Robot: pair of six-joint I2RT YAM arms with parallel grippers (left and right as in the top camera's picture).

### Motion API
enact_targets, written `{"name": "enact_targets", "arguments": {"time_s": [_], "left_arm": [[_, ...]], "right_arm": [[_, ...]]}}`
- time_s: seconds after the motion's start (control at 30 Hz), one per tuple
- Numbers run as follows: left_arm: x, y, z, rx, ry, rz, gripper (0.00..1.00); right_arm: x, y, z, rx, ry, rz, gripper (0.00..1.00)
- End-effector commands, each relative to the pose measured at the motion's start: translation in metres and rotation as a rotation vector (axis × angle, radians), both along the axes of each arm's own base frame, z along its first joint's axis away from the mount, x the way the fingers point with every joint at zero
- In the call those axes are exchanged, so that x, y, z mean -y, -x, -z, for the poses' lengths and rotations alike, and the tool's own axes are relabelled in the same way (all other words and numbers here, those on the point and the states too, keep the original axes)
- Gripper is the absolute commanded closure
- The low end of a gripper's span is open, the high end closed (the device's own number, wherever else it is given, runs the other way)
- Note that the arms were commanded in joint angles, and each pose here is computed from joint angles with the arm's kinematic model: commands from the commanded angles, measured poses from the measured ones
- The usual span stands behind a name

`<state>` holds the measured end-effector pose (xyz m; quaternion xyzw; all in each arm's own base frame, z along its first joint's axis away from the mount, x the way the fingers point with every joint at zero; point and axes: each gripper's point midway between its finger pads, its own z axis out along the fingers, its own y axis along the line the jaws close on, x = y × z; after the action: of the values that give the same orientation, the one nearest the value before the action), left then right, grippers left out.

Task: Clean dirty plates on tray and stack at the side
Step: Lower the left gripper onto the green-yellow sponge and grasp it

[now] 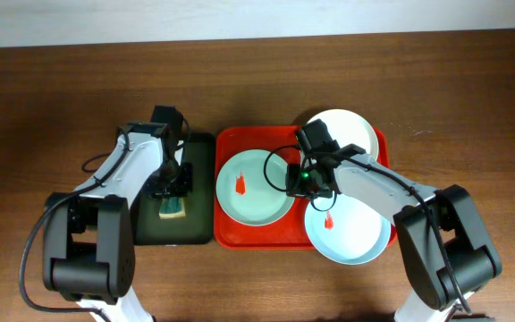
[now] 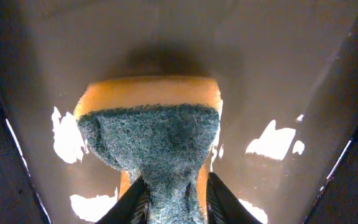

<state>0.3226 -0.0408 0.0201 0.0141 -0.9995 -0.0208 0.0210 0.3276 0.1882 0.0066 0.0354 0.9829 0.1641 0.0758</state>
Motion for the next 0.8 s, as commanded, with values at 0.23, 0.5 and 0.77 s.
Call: {"name": "enact_targets", "arguments": {"time_s": [0.23,0.5,0.77], "left_arm": [[-0.008,0.004,-0.007,-0.036,-0.007,-0.019,0.67],[0.001,0.009,-0.005,-0.058,0.062,0.006,0.67],[-0.012,0.006,-0.004,-0.053,0.095,-0.054,0.67]], "right_arm": [[-0.003,-0.002,-0.001,0.0,-0.003,0.0,0.92],[-0.002,-0.001,0.0,-0.007,0.001,0.0,0.92],[-0.002,-0.001,0.0,-0.007,0.001,0.0,0.92]]}}
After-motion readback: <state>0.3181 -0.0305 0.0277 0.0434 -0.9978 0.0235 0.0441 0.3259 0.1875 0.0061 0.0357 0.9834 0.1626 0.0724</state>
